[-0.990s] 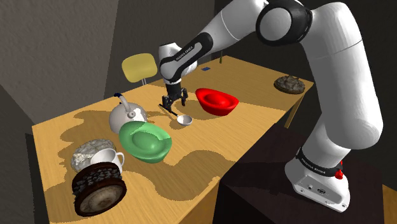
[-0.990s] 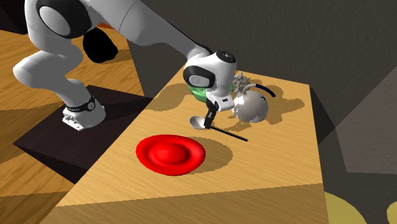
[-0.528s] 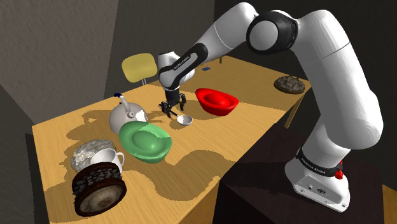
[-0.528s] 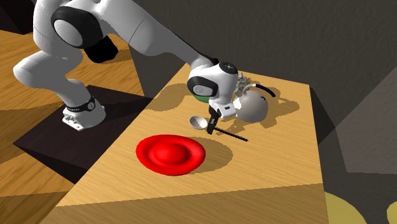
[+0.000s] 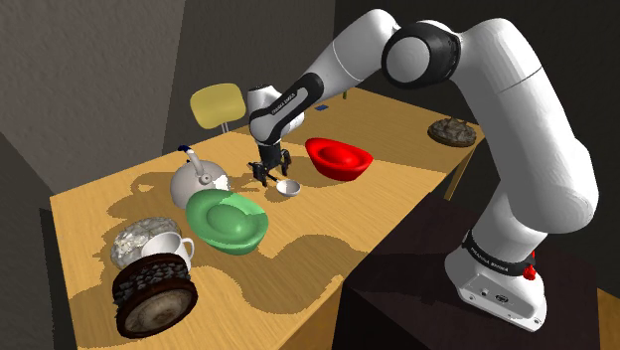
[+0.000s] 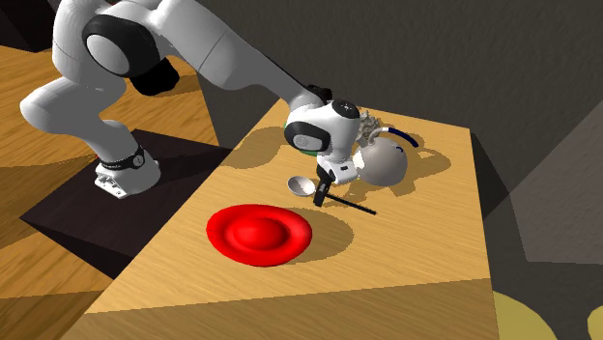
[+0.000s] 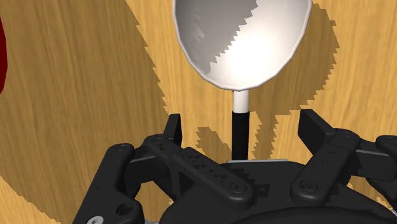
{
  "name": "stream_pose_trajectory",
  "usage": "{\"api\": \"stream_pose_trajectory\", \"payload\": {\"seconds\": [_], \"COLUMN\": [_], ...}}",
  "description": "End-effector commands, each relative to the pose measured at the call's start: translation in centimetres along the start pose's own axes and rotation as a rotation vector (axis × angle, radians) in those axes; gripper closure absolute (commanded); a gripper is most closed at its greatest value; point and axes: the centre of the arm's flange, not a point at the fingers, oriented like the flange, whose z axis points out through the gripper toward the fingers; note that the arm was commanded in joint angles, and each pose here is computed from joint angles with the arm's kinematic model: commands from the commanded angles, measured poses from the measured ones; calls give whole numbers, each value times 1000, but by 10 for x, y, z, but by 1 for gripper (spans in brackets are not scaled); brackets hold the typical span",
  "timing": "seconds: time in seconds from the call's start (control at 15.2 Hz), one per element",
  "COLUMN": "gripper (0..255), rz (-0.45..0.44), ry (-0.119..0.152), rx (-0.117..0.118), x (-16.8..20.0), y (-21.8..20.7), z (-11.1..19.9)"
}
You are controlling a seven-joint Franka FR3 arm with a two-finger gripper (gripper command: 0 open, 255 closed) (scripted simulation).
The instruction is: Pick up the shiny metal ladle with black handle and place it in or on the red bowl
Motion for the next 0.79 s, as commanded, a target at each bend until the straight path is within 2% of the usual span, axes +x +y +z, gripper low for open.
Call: {"api": "stream_pose_trajectory", "payload": {"seconds": [0.0, 0.07, 0.73], "gripper": [0, 255, 255], "rz": [0, 0, 0], "ry": [0, 0, 0], "rx": [0, 0, 0], "x": [0, 0, -1], "y": [0, 0, 0], "z": [0, 0, -5]}}
